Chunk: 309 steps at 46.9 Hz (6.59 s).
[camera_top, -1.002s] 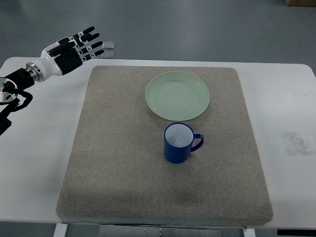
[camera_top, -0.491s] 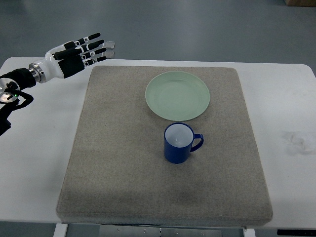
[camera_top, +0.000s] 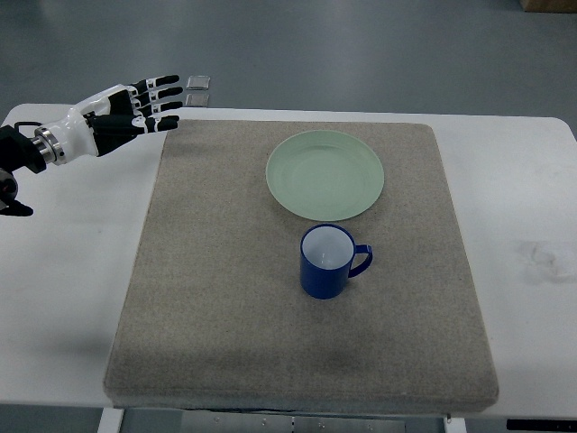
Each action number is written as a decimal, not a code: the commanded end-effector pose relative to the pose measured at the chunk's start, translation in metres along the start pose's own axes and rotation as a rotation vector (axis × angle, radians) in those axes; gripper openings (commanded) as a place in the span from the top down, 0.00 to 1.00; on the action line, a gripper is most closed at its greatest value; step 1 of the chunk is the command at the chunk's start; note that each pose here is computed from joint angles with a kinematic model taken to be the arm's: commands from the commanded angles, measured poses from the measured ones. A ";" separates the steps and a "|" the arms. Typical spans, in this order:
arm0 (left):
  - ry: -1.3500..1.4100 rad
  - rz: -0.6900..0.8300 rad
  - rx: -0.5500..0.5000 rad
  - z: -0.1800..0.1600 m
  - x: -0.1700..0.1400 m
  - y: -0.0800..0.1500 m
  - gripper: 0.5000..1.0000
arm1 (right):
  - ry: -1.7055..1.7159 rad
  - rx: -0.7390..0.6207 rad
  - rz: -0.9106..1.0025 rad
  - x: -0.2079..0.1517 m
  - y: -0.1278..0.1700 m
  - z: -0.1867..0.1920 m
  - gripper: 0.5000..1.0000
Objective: Place cup left of plate with left hand
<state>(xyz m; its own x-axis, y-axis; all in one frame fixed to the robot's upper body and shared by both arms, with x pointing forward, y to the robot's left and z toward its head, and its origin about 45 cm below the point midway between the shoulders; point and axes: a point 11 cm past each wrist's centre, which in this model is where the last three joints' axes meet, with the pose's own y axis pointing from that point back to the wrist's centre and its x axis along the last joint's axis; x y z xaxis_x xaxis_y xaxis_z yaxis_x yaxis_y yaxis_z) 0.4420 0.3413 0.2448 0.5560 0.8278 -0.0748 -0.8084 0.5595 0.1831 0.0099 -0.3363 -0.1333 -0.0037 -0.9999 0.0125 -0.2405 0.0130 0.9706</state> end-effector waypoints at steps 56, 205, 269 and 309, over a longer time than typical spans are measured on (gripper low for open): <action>-0.128 -0.417 0.017 -0.067 -0.168 -0.029 0.01 | 0.000 0.000 0.000 0.000 0.000 0.000 0.14; -0.109 -0.125 -0.142 -0.019 -0.074 -0.017 1.00 | 0.000 0.000 0.000 0.000 0.000 0.000 0.14; -0.102 0.195 -0.107 -0.069 -0.021 0.001 0.44 | 0.000 0.000 0.000 0.000 0.000 0.000 0.14; -0.003 0.161 -0.229 -0.015 0.012 0.024 0.01 | 0.000 0.000 0.000 0.000 0.000 0.000 0.14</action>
<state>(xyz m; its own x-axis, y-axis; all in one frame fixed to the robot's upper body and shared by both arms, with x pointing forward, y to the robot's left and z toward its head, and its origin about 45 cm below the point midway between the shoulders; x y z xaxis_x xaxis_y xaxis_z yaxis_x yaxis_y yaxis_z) 0.4243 0.3568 0.2223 0.4158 0.9072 -0.0641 -0.9094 0.4154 -0.0201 0.0098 -0.3363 -0.1333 -0.0037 -0.9999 0.0125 -0.2404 0.0130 0.9706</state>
